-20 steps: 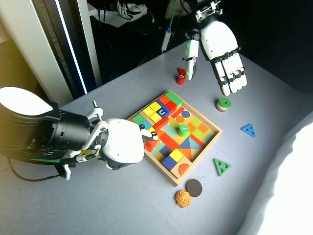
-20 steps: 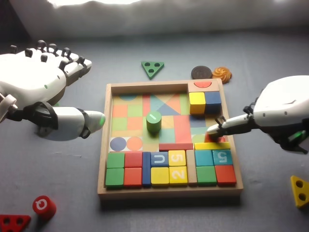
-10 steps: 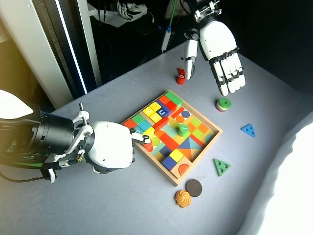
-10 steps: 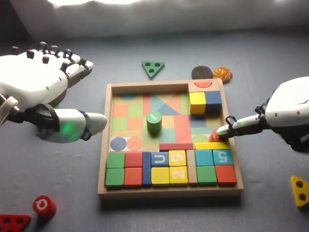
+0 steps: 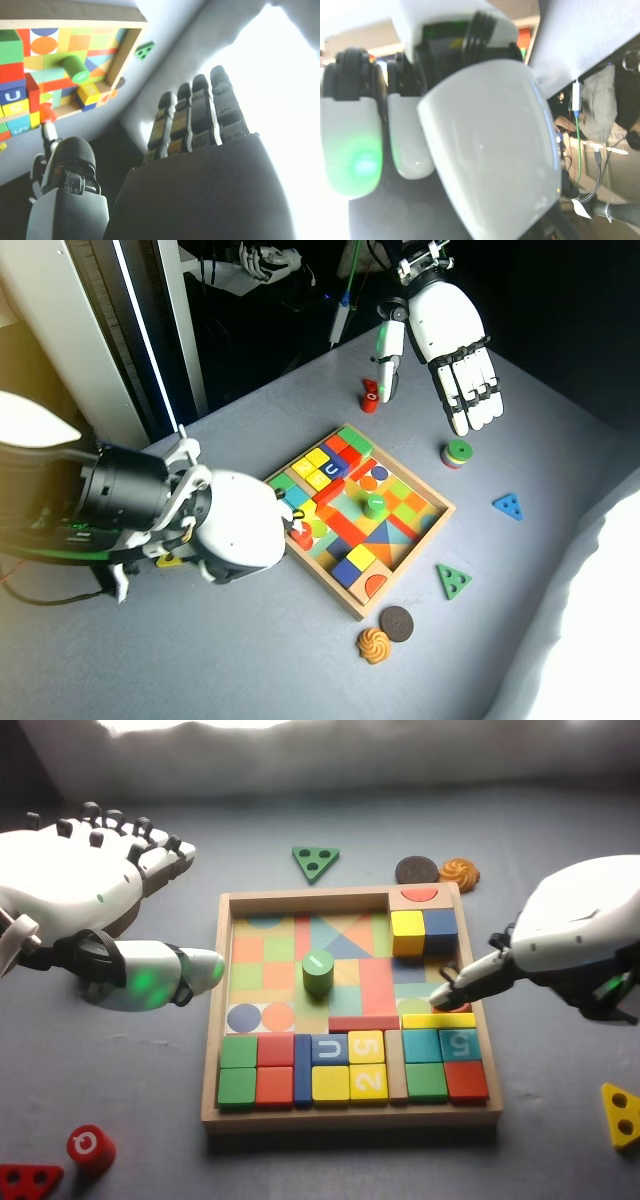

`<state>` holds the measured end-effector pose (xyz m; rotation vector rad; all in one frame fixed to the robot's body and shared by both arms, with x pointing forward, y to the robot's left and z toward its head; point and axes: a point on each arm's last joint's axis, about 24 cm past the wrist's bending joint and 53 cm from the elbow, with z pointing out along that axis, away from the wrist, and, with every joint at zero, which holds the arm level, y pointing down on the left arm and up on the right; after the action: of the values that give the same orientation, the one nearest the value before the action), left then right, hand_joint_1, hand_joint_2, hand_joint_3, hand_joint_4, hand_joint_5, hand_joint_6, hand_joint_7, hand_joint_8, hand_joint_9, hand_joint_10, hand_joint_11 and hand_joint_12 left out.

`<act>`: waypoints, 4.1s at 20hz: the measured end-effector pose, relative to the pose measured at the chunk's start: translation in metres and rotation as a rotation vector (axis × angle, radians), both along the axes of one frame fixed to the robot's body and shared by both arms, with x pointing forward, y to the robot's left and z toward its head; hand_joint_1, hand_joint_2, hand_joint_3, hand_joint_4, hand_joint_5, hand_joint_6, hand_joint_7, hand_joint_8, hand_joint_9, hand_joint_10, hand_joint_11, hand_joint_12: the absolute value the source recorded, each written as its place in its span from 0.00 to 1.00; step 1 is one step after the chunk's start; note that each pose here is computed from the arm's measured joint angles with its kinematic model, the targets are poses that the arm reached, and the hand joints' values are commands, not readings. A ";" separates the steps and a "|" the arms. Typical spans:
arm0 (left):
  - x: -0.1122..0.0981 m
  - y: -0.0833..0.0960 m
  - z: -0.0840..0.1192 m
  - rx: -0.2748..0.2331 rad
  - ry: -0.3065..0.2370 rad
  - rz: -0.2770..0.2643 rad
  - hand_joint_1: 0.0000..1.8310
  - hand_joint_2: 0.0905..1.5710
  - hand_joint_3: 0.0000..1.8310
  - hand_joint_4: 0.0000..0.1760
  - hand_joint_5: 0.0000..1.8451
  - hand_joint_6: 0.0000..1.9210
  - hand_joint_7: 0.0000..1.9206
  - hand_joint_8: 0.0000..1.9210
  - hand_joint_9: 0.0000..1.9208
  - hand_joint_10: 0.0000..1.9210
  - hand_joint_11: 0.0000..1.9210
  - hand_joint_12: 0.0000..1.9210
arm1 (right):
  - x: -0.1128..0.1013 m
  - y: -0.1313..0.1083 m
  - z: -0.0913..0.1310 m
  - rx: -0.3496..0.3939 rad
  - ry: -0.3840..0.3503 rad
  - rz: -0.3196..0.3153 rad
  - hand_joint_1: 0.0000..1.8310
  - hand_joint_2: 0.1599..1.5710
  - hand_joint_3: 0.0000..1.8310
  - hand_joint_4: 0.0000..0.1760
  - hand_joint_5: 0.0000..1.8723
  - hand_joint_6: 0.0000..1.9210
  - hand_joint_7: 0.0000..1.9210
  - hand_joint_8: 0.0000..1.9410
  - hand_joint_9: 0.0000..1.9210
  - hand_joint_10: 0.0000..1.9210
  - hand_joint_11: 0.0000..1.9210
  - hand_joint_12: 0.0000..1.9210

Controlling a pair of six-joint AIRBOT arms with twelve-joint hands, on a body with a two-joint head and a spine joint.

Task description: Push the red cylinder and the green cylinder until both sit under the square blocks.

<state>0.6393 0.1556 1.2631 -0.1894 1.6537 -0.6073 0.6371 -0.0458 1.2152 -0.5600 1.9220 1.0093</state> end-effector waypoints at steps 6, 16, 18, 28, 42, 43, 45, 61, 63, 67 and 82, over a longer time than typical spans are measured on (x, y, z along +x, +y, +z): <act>0.000 -0.001 0.000 -0.002 -0.001 -0.001 0.00 0.77 0.00 0.00 0.00 0.00 0.00 0.00 0.00 0.00 0.00 0.06 | 0.011 0.036 0.030 0.059 -0.049 0.023 0.99 0.49 0.40 0.00 0.18 0.02 0.92 1.00 1.00 1.00 1.00 1.00; 0.002 0.002 0.001 -0.006 -0.002 0.009 0.00 0.77 0.00 0.00 0.01 0.00 0.01 0.00 0.01 0.00 0.00 0.07 | 0.042 0.081 0.042 0.091 -0.085 0.002 1.00 0.49 0.40 0.00 0.18 0.01 0.92 1.00 1.00 1.00 1.00 1.00; 0.002 0.002 0.001 -0.006 -0.002 0.010 0.00 0.78 0.00 0.00 0.00 0.00 0.00 0.00 0.00 0.00 0.00 0.04 | 0.046 0.084 0.040 0.089 -0.084 -0.002 0.99 0.49 0.40 0.00 0.17 0.01 0.92 1.00 1.00 1.00 1.00 1.00; 0.004 0.003 0.004 -0.018 -0.002 0.015 0.00 0.77 0.00 0.00 0.00 0.00 0.00 0.00 0.00 0.00 0.00 0.06 | 0.055 0.083 0.034 0.077 -0.091 -0.024 1.00 0.49 0.41 0.00 0.18 0.00 0.93 1.00 1.00 1.00 1.00 1.00; 0.004 0.004 0.003 -0.020 -0.001 0.017 0.00 0.77 0.00 0.00 0.00 0.00 0.00 0.00 0.00 0.00 0.02 0.01 | 0.051 0.098 0.035 0.082 -0.099 -0.008 1.00 0.49 0.42 0.00 0.24 0.02 0.92 1.00 1.00 1.00 1.00 1.00; 0.004 0.005 0.003 -0.021 0.001 0.021 0.00 0.77 0.00 0.00 0.00 0.00 0.00 0.00 0.00 0.00 0.01 0.01 | 0.051 0.098 0.034 0.084 -0.094 -0.009 1.00 0.49 0.42 0.00 0.23 0.01 0.93 1.00 1.00 1.00 1.00 1.00; 0.005 0.005 0.003 -0.022 0.000 0.023 0.00 0.78 0.00 0.00 0.00 0.00 0.00 0.00 0.00 0.00 0.02 0.01 | 0.052 0.096 0.029 0.082 -0.084 -0.019 1.00 0.47 0.43 0.00 0.23 0.01 0.93 1.00 1.00 1.00 1.00 1.00; 0.005 0.006 0.005 -0.031 -0.001 0.028 0.00 0.77 0.00 0.00 0.00 0.00 0.00 0.00 0.00 0.00 0.01 0.01 | 0.023 0.055 0.013 0.036 -0.039 0.023 0.99 0.48 0.43 0.00 0.21 0.01 0.93 1.00 1.00 1.00 1.00 1.00; 0.005 0.006 0.005 -0.031 -0.001 0.028 0.00 0.78 0.00 0.00 0.00 0.00 0.00 0.00 0.00 0.00 0.00 0.01 | 0.022 0.048 0.010 0.026 -0.014 0.011 1.00 0.48 0.44 0.00 0.18 0.00 0.94 1.00 1.00 1.00 1.00 1.00; 0.005 0.006 0.005 -0.031 -0.001 0.027 0.00 0.77 0.00 0.00 0.01 0.00 0.00 0.00 0.00 0.00 0.01 0.02 | 0.018 0.034 0.007 0.022 0.015 -0.002 1.00 0.48 0.44 0.00 0.21 0.02 0.94 1.00 1.00 1.00 1.00 1.00; 0.004 0.005 0.005 -0.029 0.000 0.027 0.00 0.78 0.00 0.00 0.01 0.00 0.01 0.00 0.01 0.00 0.00 0.06 | 0.008 0.031 0.034 0.051 -0.023 0.020 1.00 0.49 0.44 0.00 0.21 0.01 0.93 1.00 1.00 1.00 1.00 1.00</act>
<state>0.6437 0.1609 1.2683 -0.2321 1.6403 -0.6116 0.6455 -0.0150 1.2488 -0.5601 1.8685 1.0578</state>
